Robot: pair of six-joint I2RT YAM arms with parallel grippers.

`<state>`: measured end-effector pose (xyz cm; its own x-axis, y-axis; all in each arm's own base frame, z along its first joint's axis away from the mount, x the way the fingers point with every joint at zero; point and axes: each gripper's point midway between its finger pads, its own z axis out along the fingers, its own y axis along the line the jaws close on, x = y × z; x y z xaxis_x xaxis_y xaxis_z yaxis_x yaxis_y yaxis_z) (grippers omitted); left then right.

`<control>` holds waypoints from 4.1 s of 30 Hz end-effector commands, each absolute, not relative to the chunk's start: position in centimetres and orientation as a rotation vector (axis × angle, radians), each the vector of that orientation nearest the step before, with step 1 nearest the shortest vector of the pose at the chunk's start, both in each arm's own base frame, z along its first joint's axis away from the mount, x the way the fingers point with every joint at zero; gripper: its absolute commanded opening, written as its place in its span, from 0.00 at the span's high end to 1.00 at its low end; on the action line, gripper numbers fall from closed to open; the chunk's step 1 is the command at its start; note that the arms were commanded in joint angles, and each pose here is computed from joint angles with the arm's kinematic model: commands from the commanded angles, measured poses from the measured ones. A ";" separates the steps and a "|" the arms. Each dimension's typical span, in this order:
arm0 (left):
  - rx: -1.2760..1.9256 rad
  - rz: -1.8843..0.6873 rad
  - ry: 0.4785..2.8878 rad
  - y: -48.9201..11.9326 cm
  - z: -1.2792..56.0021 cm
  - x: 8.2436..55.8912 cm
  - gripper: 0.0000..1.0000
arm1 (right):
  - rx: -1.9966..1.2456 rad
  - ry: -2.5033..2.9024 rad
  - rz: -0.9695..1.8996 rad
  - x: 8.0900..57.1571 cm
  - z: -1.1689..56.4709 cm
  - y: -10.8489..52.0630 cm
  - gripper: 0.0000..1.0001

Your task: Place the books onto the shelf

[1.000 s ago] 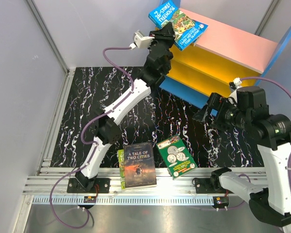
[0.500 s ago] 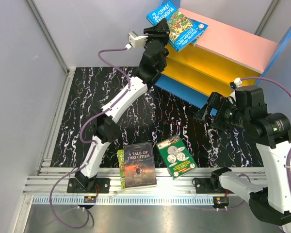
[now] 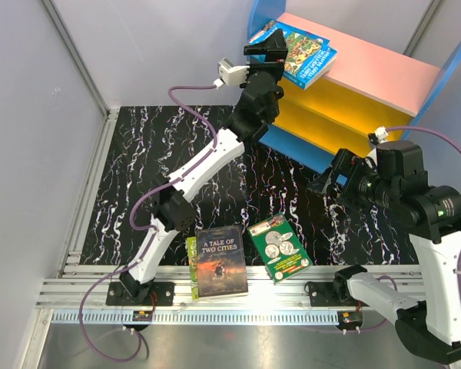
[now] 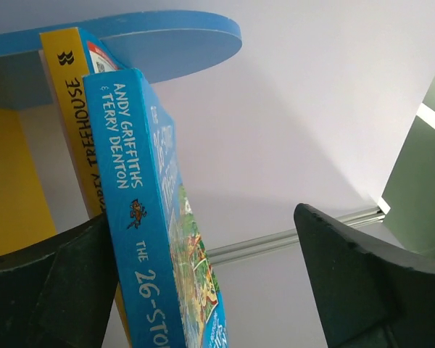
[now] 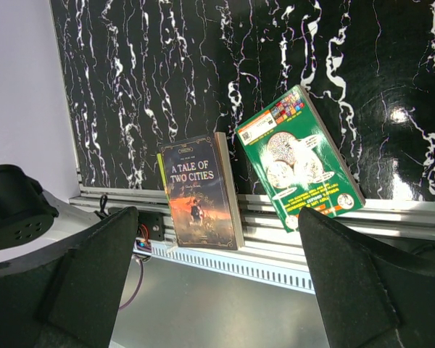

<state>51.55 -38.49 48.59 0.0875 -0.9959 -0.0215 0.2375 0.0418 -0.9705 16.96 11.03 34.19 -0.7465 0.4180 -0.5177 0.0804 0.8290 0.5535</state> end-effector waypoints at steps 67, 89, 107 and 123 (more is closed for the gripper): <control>-1.160 -1.394 0.788 -30.4 53.2 54.2 0.12 | 0.067 2.332 0.742 35.9 38.1 18.9 1.00; -1.166 -1.629 0.794 -33.7 53.2 54.6 0.30 | 0.346 1.936 1.029 52.4 42.7 17.2 0.90; -1.172 -1.745 0.840 -33.6 54.5 53.3 0.80 | 0.105 1.773 0.930 48.0 48.7 16.0 0.87; -1.159 -1.835 0.853 -35.5 54.1 53.2 1.00 | 0.152 1.781 0.906 46.5 49.2 14.1 0.34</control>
